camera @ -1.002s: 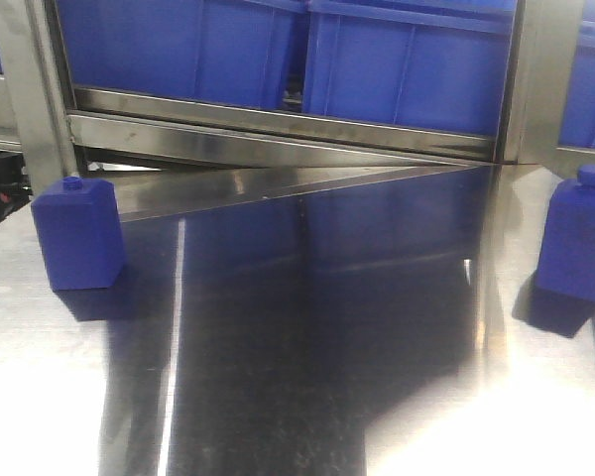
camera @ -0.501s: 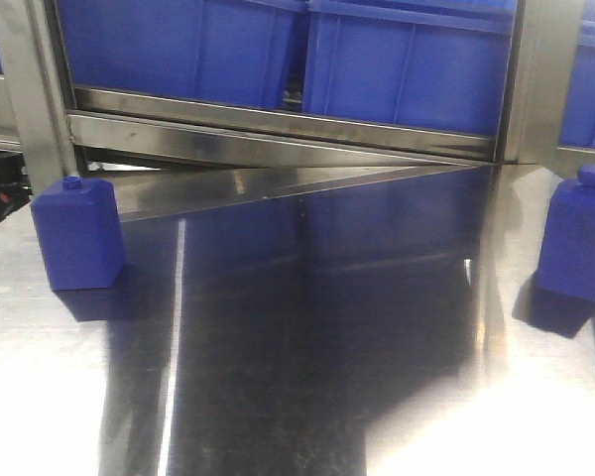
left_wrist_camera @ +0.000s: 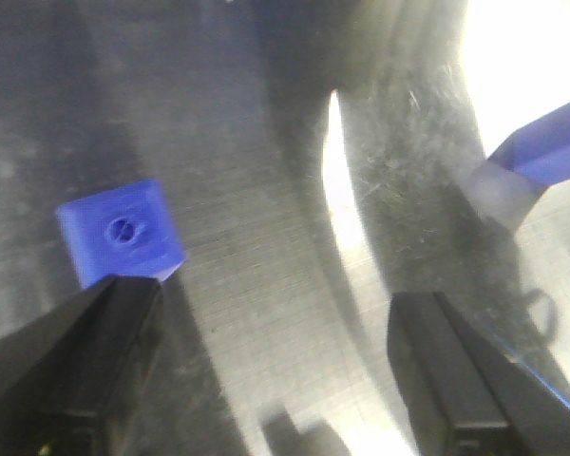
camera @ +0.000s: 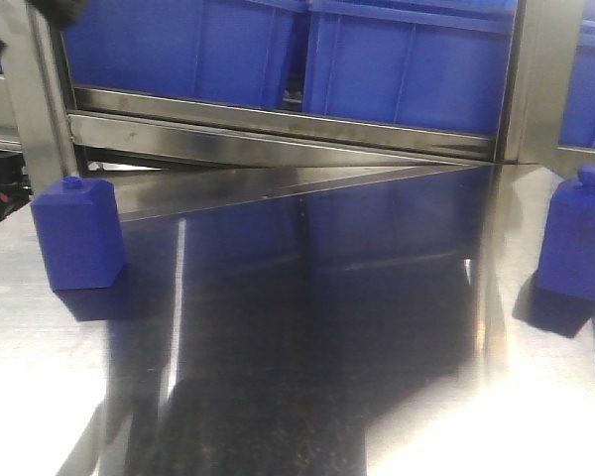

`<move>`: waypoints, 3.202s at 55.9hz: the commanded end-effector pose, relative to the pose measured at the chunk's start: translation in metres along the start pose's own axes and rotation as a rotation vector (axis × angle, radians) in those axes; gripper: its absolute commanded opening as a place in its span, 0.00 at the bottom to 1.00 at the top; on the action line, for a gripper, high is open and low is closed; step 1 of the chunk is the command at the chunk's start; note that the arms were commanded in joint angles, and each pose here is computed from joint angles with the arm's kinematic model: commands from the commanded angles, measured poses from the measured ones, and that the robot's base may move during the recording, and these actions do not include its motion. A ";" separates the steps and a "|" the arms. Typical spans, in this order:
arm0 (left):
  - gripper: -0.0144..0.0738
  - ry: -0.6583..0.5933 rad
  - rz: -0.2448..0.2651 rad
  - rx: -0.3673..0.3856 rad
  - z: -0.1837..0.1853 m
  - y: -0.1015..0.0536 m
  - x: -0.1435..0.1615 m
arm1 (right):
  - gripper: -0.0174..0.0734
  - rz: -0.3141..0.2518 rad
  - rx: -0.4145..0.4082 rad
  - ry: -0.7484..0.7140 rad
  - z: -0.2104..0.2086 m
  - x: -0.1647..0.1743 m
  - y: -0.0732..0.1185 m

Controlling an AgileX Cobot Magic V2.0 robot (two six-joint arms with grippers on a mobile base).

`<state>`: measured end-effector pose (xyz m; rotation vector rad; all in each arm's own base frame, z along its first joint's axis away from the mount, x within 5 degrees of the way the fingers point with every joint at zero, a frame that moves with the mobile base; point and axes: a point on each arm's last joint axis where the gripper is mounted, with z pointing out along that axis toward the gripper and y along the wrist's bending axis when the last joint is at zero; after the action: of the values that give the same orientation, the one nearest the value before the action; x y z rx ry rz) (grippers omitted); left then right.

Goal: Pick and sort blue part to right shelf
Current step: 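Close the left gripper on the tall blue block, then lift the tall blue block off the table with the left gripper, then lower the right gripper over the blue square-topped part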

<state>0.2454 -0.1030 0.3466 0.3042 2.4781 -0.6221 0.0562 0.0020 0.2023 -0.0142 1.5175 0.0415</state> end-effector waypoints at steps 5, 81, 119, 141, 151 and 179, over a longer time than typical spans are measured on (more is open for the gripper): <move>0.73 -0.010 -0.082 -0.126 0.006 -0.007 -0.026 | 0.31 0.003 0.008 -0.103 -0.001 -0.011 -0.001; 0.72 0.243 -0.124 -0.302 0.109 0.034 -0.038 | 0.31 0.003 0.008 -0.103 -0.001 -0.011 -0.001; 0.59 0.339 -0.140 -0.314 0.122 0.036 -0.040 | 0.31 0.003 0.008 -0.103 -0.001 -0.011 -0.001; 0.59 0.100 0.097 -0.360 0.041 0.006 -0.051 | 0.31 0.003 0.008 -0.109 -0.002 -0.012 -0.001; 0.59 -0.135 0.172 -0.347 -0.018 -0.004 -0.027 | 0.31 0.043 0.011 -0.149 -0.002 -0.015 -0.001; 0.59 -0.732 0.327 -0.277 -0.126 0.004 0.120 | 0.34 0.078 -0.038 0.014 -0.006 -0.101 0.005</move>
<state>0.1032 -0.0318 0.3582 0.3012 1.9009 -0.1570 0.0422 0.0052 0.2731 0.0088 1.5512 0.1286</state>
